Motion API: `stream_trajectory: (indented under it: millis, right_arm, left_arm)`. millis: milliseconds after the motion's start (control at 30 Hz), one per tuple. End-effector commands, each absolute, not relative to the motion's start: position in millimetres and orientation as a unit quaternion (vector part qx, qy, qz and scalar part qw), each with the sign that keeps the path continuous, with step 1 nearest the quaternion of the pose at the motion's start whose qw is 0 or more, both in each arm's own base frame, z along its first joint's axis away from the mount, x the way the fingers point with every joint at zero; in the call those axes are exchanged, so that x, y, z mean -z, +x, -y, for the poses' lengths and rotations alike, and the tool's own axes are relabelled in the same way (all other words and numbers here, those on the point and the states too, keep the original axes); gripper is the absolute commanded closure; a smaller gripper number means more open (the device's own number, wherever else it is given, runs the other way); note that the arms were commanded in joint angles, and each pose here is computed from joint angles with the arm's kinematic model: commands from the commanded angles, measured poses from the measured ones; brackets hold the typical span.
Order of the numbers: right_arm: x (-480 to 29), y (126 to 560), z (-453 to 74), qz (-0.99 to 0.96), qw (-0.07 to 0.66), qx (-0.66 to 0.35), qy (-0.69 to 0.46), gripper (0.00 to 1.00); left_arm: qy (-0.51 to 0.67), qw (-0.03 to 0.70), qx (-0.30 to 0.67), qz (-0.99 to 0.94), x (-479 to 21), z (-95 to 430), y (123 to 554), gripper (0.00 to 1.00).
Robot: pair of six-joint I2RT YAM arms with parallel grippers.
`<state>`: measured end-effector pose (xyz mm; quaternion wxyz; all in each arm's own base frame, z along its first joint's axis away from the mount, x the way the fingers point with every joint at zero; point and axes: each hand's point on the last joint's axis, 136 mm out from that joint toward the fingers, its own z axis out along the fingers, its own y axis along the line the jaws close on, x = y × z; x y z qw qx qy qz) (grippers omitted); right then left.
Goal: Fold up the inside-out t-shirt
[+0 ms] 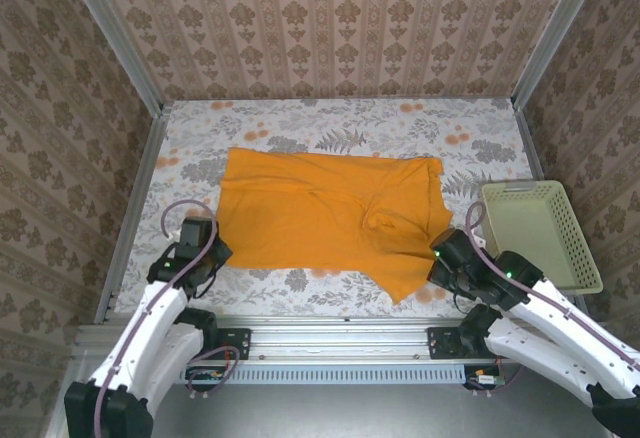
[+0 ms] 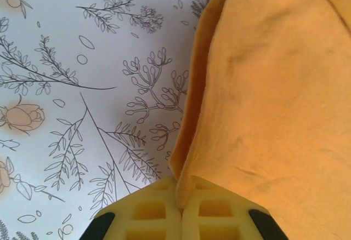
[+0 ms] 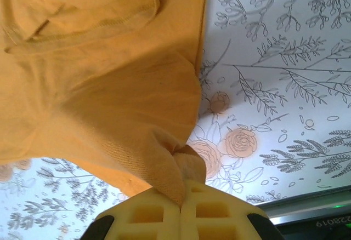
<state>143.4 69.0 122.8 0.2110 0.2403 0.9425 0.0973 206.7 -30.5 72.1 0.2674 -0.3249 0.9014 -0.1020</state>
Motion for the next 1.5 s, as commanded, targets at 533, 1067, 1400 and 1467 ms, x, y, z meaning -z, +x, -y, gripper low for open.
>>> stream_trajectory:
  millis: [533,1067,1400,1467]
  right_arm:
    - [-184.3,336.9,-42.0,-0.923,0.298,-0.103,0.221,1.0]
    - [-138.9,441.7,-32.9,-0.935,0.271,-0.077,0.217,0.99]
    - [-111.8,465.0,-22.3,-0.942,0.253,-0.034,0.22,0.6]
    - [-119.4,463.4,-16.4,-0.941,0.26,-0.016,0.215,0.47]
  left_arm:
    - [-0.319,0.326,0.079,-0.886,-140.7,34.3,391.0,1.0]
    - [-0.339,0.274,0.073,-0.897,-89.3,30.8,457.3,1.0]
    - [-0.34,0.243,0.067,-0.906,-64.7,26.0,473.9,0.75]
    - [-0.338,0.251,0.055,-0.905,-76.8,19.1,472.2,0.61]
